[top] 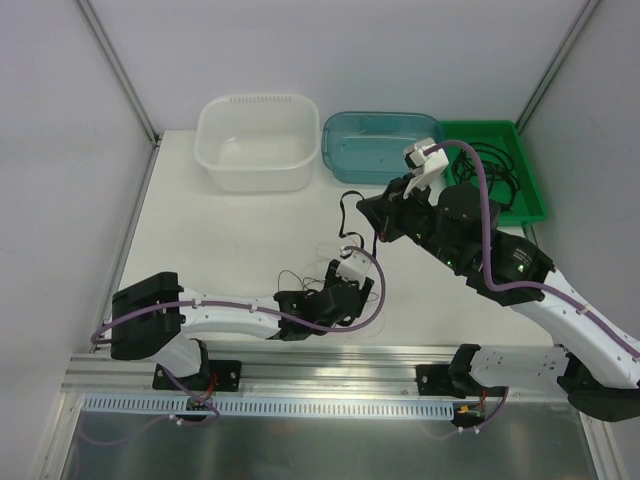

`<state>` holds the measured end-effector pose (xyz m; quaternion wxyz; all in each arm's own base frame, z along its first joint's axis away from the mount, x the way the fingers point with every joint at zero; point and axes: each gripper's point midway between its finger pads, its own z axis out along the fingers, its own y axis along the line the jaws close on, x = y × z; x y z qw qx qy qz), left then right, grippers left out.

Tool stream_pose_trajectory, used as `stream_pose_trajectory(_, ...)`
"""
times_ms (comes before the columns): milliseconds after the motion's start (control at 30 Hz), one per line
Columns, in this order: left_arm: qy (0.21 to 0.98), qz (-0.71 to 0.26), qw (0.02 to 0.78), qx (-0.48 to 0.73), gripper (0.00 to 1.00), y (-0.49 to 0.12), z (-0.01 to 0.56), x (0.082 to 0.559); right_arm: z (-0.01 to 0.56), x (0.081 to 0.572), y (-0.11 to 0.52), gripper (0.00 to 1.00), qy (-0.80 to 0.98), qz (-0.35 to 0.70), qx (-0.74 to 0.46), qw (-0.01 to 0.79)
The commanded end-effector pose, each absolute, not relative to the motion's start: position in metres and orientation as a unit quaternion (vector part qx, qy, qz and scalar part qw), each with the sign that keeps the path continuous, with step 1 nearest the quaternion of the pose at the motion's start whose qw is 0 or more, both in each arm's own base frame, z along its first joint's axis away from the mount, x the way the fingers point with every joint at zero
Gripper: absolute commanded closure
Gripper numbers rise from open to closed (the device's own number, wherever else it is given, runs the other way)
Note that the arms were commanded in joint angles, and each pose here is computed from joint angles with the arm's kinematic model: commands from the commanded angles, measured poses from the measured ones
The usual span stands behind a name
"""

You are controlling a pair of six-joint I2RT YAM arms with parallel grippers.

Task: Untangle the cables

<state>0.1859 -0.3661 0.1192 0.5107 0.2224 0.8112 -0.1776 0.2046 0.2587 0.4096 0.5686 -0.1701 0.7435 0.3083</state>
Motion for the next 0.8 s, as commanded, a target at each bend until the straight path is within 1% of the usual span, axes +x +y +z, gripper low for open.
stream_pose_trajectory(0,0.801,-0.164,0.529,0.227,0.49,-0.374,0.130,0.194,0.427,0.206,0.260,0.99,0.725,0.330,-0.153,0.585)
stream_pose_trajectory(33,0.803,-0.158,0.526,0.231,0.55,-0.376,0.125,0.194,0.428,0.206,0.259,0.99,0.725,0.329,-0.153,0.585)
stream_pose_trajectory(100,0.804,-0.157,0.524,0.231,0.61,-0.378,0.123,0.194,0.427,0.206,0.259,0.99,0.726,0.328,-0.154,0.585)
stream_pose_trajectory(133,0.807,-0.152,0.520,0.236,0.70,-0.377,0.118,0.194,0.426,0.207,0.259,0.99,0.726,0.327,-0.153,0.585)
stream_pose_trajectory(200,0.809,-0.153,0.516,0.236,0.82,-0.376,0.116,0.192,0.425,0.209,0.258,0.99,0.728,0.320,-0.153,0.587)
stream_pose_trajectory(233,0.811,-0.152,0.513,0.236,0.90,-0.373,0.118,0.191,0.425,0.210,0.257,0.99,0.727,0.317,-0.154,0.589)
stream_pose_trajectory(267,0.814,-0.151,0.509,0.236,1.00,-0.370,0.117,0.190,0.423,0.214,0.253,0.99,0.729,0.301,-0.156,0.594)
stream_pose_trajectory(400,0.826,-0.160,0.478,0.252,1.00,-0.352,0.114,0.174,0.422,0.234,0.228,0.99,0.735,0.257,-0.136,0.612)
stream_pose_trajectory(467,0.831,-0.187,0.448,0.271,1.00,-0.349,0.116,0.159,0.427,0.251,0.206,0.99,0.736,0.236,-0.110,0.625)
stream_pose_trajectory(567,0.853,-0.203,0.383,0.291,1.00,-0.333,0.103,0.133,0.439,0.272,0.176,0.99,0.735,0.214,-0.076,0.639)
stream_pose_trajectory(600,0.869,-0.196,0.354,0.285,1.00,-0.323,0.094,0.125,0.442,0.278,0.169,0.99,0.734,0.208,-0.067,0.643)
stream_pose_trajectory(633,0.875,-0.204,0.337,0.280,1.00,-0.319,0.094,0.119,0.446,0.282,0.162,0.99,0.732,0.201,-0.062,0.649)
stream_pose_trajectory(667,0.886,-0.214,0.304,0.279,1.00,-0.314,0.087,0.112,0.449,0.291,0.148,0.99,0.731,0.186,-0.046,0.654)
stream_pose_trajectory(767,0.913,-0.212,0.245,0.246,1.00,-0.294,0.073,0.104,0.464,0.304,0.119,0.99,0.721,0.159,-0.012,0.675)
